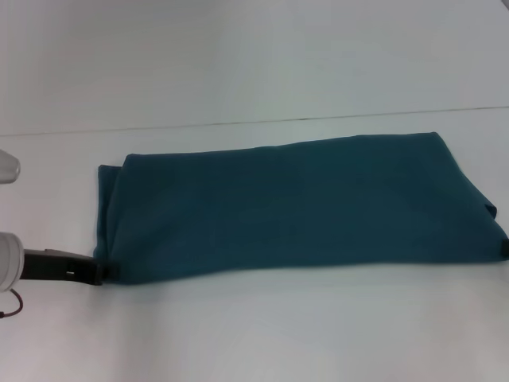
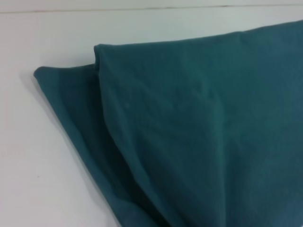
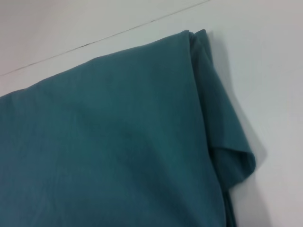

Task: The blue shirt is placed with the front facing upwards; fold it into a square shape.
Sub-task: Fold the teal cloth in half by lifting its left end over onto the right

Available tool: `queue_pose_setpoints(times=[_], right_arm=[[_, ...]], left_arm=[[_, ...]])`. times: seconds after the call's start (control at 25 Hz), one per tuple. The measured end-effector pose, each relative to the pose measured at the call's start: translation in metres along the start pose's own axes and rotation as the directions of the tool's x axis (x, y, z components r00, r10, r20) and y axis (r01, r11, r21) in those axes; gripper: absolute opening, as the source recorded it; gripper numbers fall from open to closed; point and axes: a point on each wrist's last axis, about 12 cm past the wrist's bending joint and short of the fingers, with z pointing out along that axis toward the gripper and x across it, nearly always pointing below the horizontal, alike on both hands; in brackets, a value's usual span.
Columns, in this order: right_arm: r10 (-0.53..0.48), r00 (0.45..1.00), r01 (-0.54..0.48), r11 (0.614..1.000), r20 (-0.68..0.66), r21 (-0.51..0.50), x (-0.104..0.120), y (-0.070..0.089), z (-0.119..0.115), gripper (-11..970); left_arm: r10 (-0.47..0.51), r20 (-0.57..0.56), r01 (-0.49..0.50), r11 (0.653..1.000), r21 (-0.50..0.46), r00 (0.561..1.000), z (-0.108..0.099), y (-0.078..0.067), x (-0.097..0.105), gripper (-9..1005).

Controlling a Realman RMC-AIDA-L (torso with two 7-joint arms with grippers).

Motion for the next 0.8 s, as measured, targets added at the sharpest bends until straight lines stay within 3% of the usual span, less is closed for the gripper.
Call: queue_pose_setpoints(times=[0.8], right_arm=[[0.016, 1.000, -0.016, 1.000, 0.003, 0.006, 0.0013, -0.0032, -0.0027, 45]], left_arm=[[0.000, -0.018, 0.000, 1.000, -0.022, 1.000, -0.0029, 0.0047, 0.0032, 15]])
